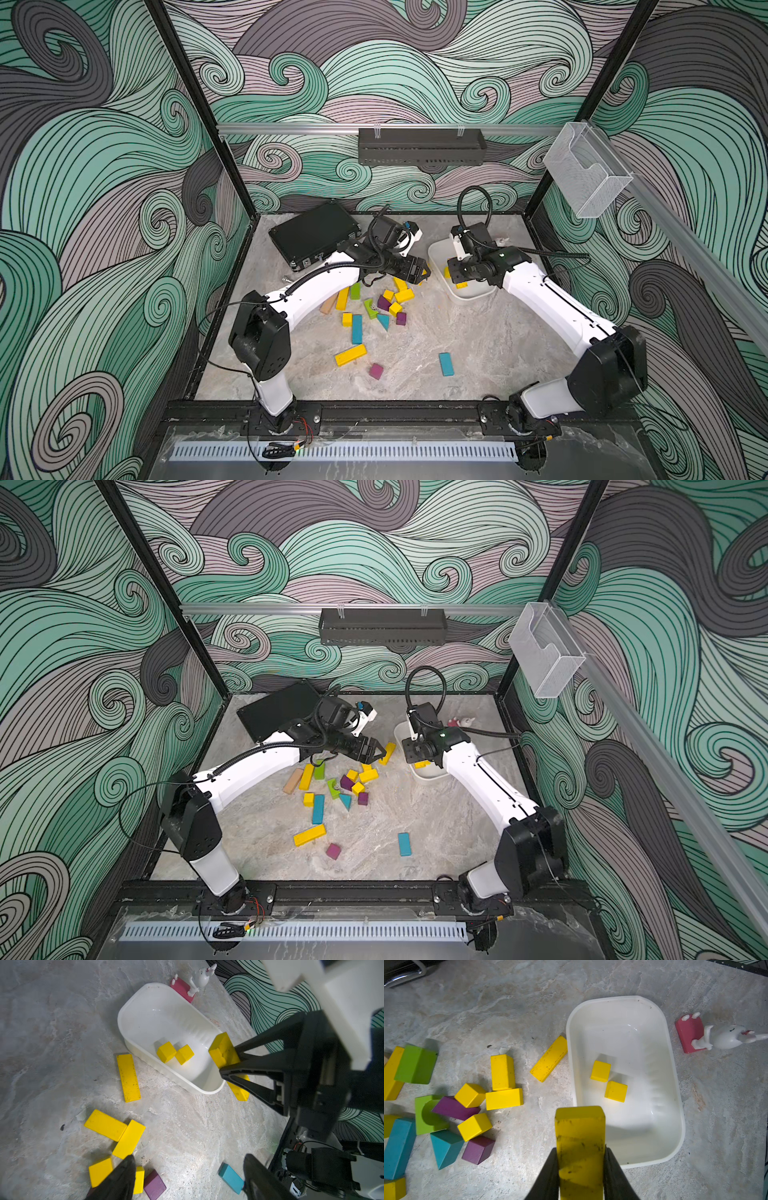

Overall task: Pick out the yellow building blocks
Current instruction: Place the building block in the storage box.

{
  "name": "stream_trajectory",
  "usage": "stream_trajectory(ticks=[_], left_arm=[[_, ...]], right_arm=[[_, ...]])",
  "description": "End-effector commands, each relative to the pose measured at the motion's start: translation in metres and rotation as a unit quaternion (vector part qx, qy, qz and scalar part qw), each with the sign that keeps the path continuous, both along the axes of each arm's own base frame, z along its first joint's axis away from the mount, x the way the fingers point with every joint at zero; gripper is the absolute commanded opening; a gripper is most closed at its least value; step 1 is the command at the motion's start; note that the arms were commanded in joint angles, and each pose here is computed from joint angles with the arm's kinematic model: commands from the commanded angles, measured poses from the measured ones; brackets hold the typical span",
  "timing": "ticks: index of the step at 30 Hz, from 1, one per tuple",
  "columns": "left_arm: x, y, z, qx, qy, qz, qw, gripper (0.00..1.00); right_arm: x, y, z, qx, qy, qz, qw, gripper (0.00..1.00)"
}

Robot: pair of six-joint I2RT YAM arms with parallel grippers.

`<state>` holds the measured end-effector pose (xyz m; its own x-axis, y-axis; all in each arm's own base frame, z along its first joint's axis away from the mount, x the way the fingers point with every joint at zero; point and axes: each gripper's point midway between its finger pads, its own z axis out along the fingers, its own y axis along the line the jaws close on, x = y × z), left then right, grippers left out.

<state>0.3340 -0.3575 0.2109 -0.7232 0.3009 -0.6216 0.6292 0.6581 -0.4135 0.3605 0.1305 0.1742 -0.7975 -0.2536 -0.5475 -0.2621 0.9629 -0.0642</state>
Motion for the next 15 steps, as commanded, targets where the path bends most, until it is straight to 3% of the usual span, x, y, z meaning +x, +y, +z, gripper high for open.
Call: stream_trajectory(ticks=[1,7,15], left_arm=[[0.001,-0.019,0.009,-0.035,0.006,-0.023,0.999,0.80],[0.010,-0.037,0.005,-0.048,0.029,-0.033,0.998,0.79],[-0.001,-0.036,-0.020,-0.025,0.065,-0.055,0.996,0.79]], right_arm=[[0.019,-0.008,-0.002,-0.005,-0.011,-0.004,1.000,0.28],[0.046,-0.031,-0.029,-0.027,-0.007,-0.027,0.999,0.27],[0.066,-0.065,-0.059,-0.068,0.014,-0.049,0.996,0.29]])
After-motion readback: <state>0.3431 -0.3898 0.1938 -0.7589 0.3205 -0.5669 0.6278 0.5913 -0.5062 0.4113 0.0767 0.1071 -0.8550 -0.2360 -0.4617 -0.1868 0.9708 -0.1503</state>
